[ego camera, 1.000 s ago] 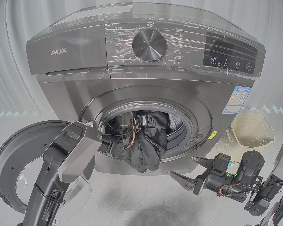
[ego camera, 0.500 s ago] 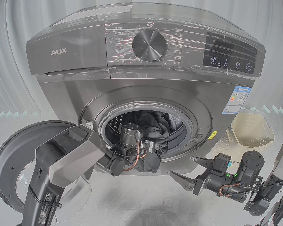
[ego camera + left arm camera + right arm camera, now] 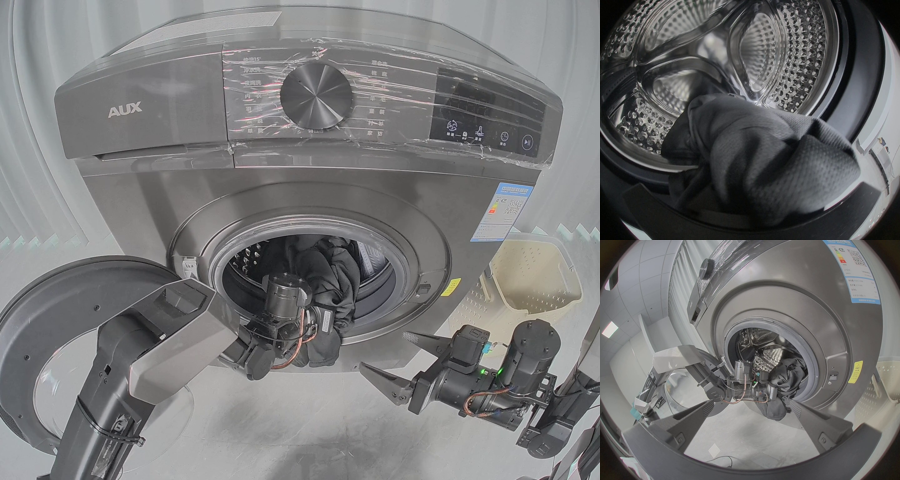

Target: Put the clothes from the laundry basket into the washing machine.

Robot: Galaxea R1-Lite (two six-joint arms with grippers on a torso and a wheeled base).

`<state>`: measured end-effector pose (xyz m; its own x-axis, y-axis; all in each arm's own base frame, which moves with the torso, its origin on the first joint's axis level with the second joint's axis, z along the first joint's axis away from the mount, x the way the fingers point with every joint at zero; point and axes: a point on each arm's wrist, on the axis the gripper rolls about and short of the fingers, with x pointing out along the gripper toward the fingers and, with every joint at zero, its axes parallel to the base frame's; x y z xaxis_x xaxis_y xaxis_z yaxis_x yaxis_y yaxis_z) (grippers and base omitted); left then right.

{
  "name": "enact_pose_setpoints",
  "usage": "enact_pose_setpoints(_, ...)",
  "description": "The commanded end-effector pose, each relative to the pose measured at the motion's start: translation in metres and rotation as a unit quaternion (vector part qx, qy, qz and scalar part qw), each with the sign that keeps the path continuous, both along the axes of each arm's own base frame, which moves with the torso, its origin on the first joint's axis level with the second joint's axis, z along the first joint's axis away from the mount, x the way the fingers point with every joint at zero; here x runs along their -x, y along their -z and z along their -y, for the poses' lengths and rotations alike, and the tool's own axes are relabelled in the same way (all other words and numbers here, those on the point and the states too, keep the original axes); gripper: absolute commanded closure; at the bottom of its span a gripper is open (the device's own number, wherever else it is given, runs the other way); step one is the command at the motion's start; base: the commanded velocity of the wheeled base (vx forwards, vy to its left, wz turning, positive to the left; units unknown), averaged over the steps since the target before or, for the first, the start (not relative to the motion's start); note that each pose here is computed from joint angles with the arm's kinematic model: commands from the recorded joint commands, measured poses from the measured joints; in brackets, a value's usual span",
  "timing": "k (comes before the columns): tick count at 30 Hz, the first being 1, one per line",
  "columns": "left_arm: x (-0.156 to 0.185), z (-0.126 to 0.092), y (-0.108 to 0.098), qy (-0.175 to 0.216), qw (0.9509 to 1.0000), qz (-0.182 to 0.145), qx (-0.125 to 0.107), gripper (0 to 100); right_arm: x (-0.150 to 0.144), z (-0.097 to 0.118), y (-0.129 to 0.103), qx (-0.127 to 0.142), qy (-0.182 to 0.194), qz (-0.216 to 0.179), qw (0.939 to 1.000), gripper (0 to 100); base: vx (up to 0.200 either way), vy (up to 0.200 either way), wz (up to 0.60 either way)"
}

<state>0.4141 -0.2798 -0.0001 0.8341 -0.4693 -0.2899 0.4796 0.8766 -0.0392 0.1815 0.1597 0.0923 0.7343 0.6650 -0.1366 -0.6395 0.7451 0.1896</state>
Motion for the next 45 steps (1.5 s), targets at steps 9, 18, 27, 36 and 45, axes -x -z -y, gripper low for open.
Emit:
enact_pose_setpoints(9, -0.051, -0.008, -0.081, -0.076, 0.9842, 0.134, 0.087, 100, -0.001, -0.001, -0.001, -0.002, -0.001, 0.003, 1.0000, 0, 0.000, 0.000, 0.00)
enact_pose_setpoints(18, -0.075, -0.018, -0.087, -0.106, 0.9752, 0.165, 0.103, 100, -0.001, -0.001, -0.001, -0.002, 0.000, 0.002, 1.0000, 0, 0.000, 0.000, 0.00)
enact_pose_setpoints(27, -0.057, -0.008, -0.077, -0.092, 0.9832, 0.129, 0.091, 0, -0.001, -0.001, 0.000, -0.002, 0.000, 0.001, 1.0000, 0, 0.000, 0.000, 0.00)
enact_pose_setpoints(36, 0.001, -0.017, -0.057, -0.018, 0.9994, 0.018, 0.022, 0, -0.001, -0.001, -0.001, -0.003, 0.000, 0.002, 1.0000, 0, 0.000, 0.000, 0.00)
enact_pose_setpoints(45, 0.015, -0.020, -0.037, -0.005, 0.9997, -0.010, -0.022, 0, 0.001, -0.002, -0.001, -0.002, -0.003, 0.001, 1.0000, 0, 0.000, 0.000, 0.00)
